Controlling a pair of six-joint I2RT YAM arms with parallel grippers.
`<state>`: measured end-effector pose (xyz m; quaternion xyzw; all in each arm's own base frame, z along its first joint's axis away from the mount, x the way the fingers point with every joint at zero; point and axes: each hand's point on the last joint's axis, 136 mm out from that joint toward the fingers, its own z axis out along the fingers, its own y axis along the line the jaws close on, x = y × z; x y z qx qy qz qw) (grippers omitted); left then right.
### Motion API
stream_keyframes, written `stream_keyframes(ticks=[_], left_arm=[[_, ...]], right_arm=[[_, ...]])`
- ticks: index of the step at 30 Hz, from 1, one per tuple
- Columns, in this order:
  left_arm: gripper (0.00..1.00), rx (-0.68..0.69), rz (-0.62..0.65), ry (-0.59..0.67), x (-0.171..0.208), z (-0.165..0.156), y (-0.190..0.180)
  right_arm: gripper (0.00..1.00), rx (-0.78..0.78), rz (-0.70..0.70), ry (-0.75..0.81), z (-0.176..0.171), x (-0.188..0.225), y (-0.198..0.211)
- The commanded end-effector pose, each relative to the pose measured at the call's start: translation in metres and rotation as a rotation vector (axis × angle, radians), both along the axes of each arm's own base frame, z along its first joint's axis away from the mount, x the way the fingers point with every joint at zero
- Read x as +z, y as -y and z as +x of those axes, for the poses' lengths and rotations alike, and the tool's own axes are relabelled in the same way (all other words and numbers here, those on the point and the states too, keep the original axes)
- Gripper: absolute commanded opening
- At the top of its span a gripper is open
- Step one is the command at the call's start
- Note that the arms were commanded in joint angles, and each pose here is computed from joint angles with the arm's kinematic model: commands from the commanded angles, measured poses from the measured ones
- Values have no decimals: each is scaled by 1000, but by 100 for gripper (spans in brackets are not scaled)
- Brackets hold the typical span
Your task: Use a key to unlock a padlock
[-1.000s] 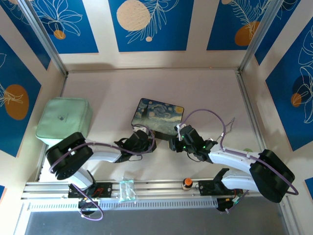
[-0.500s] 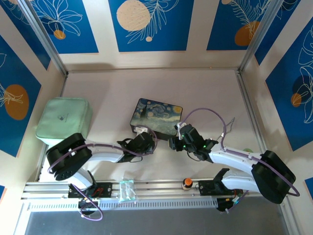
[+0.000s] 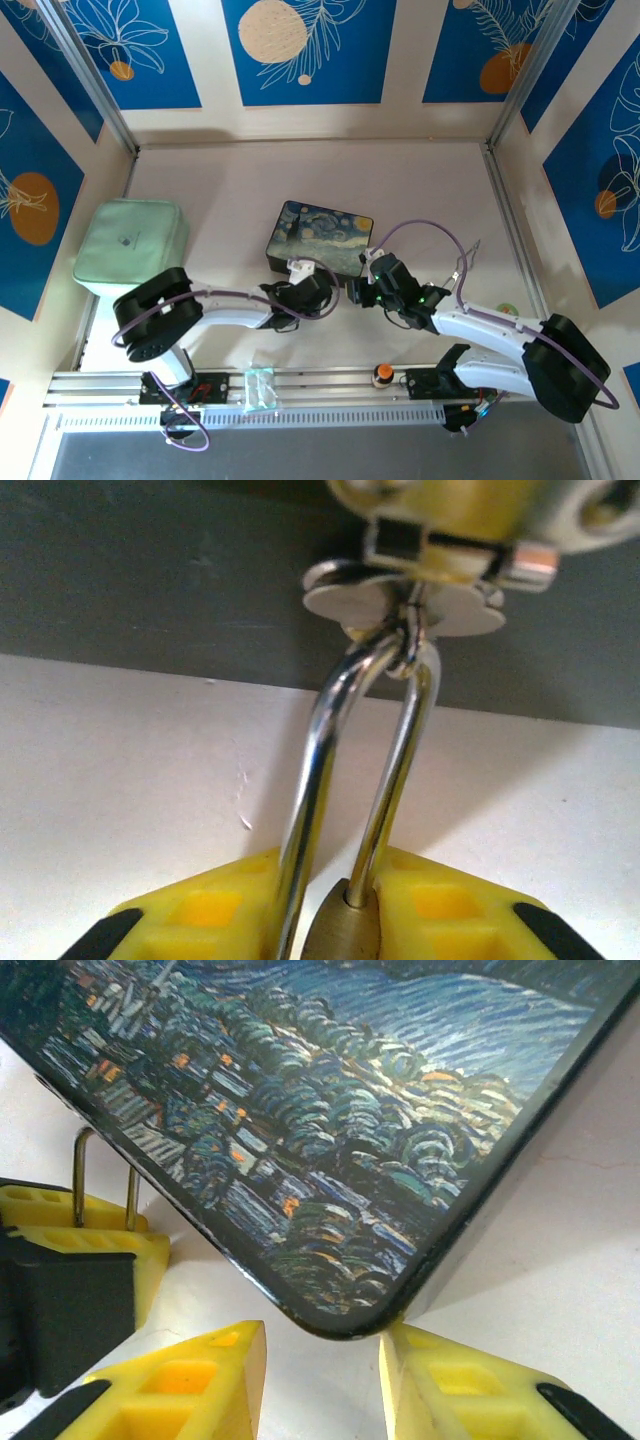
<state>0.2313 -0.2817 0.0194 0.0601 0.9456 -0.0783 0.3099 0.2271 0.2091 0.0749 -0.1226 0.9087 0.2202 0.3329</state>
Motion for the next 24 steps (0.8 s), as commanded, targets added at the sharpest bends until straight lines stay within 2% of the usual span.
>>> stream_keyframes(ticks=[1,5,10,15,21,24], left_arm=[[26,-18,305,-72,-28,-18,-44],[22,-44,383,-71,-28,-20,-37],[21,-53,445,-65,-24,-17,-39],[21,-77,586,-62,-18,-13,-46],[21,-113,842,-18,-10,-11,-48],[21,-118,873,-30,-15,-13,-46]], right_arm=[[35,-24,12,21,1,7,2],[35,-64,6,27,3,10,10],[35,-241,-15,1,9,15,40],[35,-281,28,34,10,33,48],[36,-314,71,14,11,37,55],[36,-322,84,-1,11,34,56]])
